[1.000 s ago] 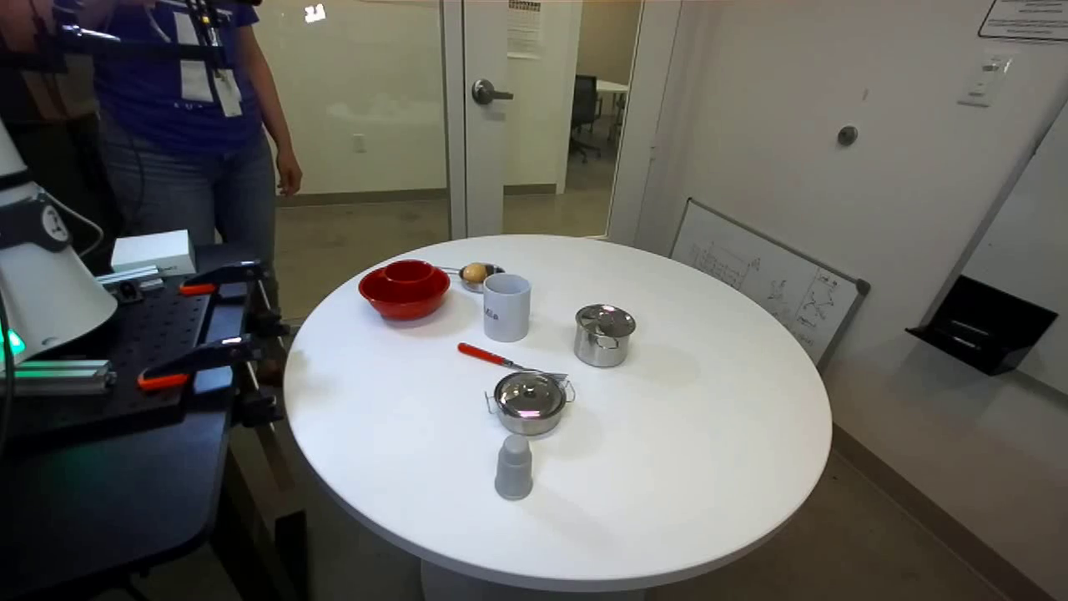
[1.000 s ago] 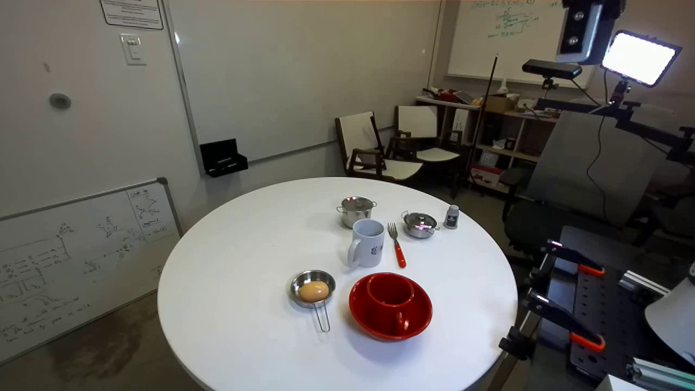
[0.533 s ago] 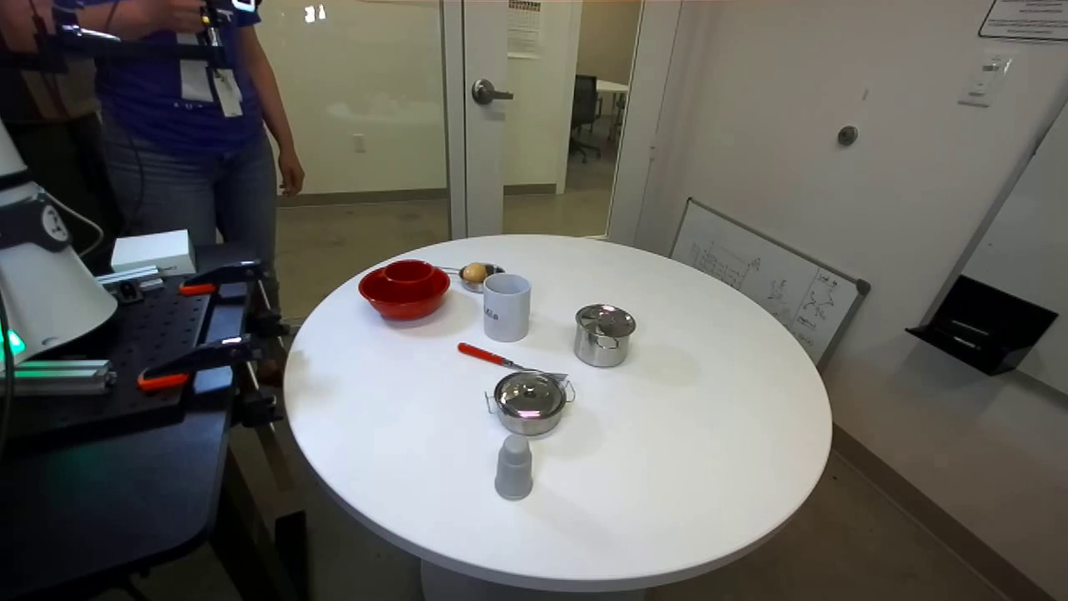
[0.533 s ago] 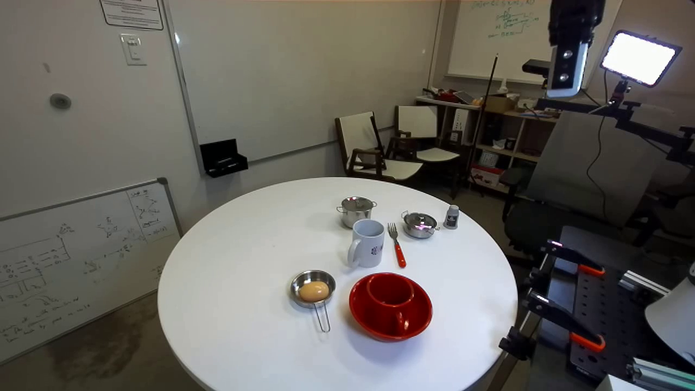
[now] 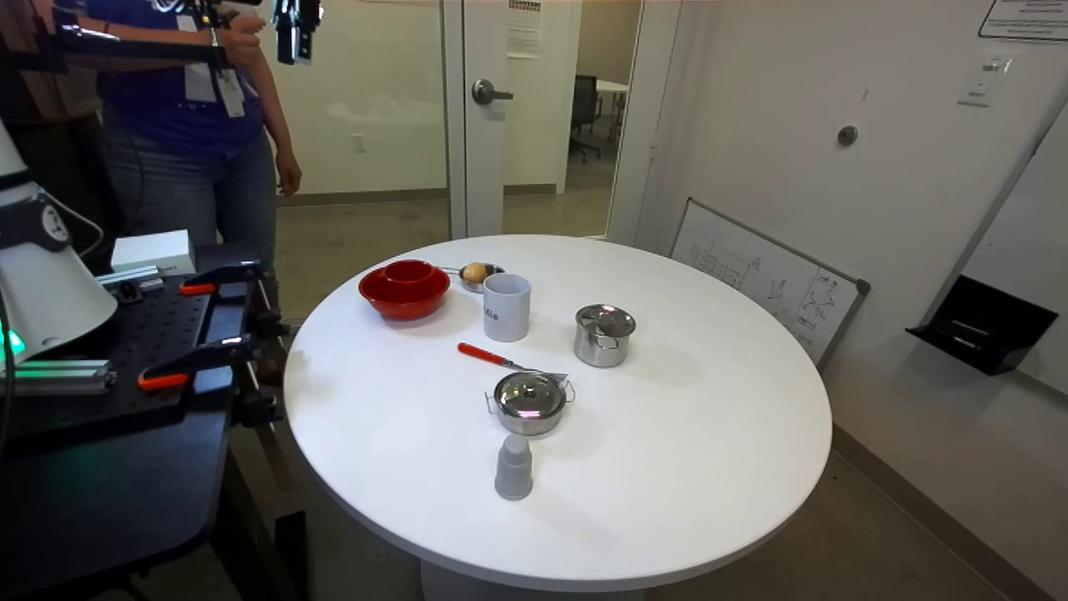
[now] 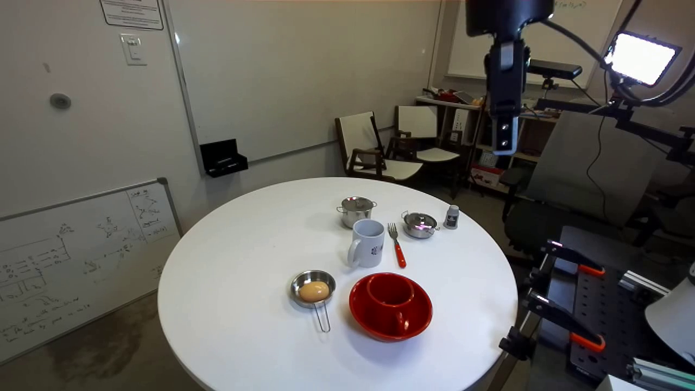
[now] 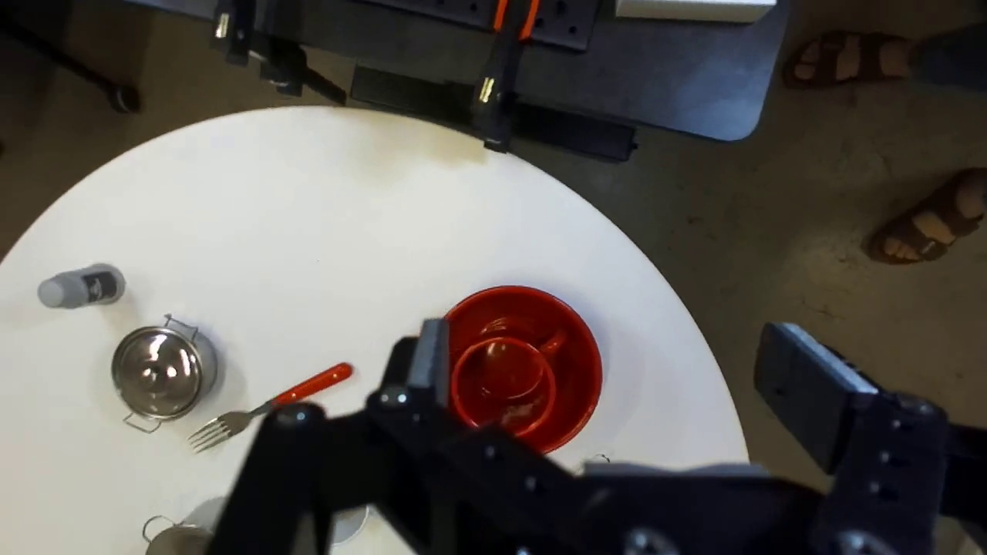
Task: Move the silver pan to the right
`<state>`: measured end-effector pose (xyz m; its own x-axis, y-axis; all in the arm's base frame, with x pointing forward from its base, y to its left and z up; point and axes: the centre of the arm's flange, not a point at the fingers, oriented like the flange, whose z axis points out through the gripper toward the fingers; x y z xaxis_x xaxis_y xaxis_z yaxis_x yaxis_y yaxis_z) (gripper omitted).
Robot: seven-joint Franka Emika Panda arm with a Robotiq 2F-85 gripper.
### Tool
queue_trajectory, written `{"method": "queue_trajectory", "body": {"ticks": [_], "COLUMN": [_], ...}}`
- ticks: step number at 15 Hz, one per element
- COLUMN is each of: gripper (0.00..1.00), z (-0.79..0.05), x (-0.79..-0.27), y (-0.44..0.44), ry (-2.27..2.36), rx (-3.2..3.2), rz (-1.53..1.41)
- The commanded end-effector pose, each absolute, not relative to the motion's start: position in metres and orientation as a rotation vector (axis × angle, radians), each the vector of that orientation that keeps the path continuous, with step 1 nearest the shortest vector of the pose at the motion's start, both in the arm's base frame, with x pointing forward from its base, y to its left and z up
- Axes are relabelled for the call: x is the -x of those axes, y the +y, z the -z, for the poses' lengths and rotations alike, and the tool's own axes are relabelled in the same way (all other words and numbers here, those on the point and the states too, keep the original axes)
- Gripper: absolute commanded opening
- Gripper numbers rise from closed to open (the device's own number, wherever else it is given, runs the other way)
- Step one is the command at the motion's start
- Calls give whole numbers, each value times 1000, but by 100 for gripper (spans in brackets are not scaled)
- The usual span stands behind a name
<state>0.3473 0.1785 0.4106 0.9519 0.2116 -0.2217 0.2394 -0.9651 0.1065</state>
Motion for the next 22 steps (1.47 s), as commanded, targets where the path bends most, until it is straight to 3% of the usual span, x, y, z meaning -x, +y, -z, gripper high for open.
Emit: {"method": "queue_trajectory", "body": {"ticks": [1, 5, 6, 13, 22], "gripper": [100, 100, 100, 100, 100], "z": [-386, -371, -373, -367, -313], "x": [-387, -409, -391, -398, -478], "y": [183, 183, 180, 179, 179], "ry": [627, 805, 724, 710, 1088], "rx": [-2889, -2888, -2903, -2911, -2749], "rz": [325, 331, 323, 364, -31]}}
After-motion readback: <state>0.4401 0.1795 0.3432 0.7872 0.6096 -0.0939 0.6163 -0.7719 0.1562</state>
